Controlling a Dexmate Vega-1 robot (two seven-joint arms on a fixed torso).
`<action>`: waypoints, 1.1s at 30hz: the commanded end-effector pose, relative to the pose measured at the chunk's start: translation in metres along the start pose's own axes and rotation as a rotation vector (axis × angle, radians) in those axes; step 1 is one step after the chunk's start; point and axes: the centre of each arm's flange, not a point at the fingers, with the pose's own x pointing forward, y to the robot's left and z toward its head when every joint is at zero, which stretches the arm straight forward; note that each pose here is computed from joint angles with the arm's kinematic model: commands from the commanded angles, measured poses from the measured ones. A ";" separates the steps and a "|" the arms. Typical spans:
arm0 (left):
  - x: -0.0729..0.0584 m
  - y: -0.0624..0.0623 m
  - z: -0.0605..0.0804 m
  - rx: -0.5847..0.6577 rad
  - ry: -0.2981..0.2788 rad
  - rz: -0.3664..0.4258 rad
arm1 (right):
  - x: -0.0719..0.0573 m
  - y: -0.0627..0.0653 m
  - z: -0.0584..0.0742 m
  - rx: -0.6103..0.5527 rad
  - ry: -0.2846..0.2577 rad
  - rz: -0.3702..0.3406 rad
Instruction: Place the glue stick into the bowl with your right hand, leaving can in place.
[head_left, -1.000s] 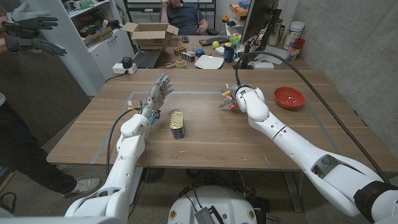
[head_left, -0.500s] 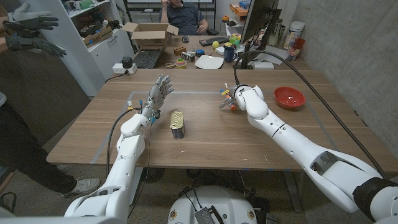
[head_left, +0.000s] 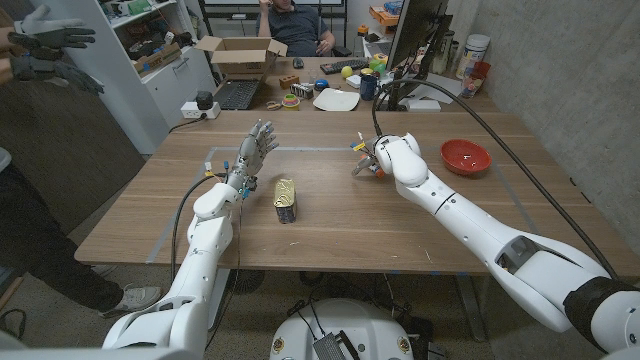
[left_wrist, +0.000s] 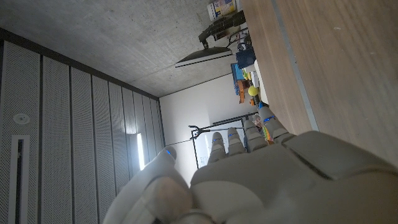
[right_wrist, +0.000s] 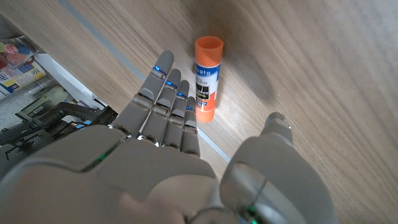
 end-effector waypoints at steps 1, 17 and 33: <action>0.002 0.003 -0.002 -0.003 0.000 -0.003 | 0.002 -0.002 0.001 -0.006 -0.009 -0.019; 0.005 0.008 -0.002 -0.009 -0.011 -0.001 | 0.010 0.000 0.003 -0.031 0.002 0.006; 0.009 0.016 -0.005 -0.019 -0.007 0.004 | 0.020 0.003 0.007 -0.036 0.032 0.015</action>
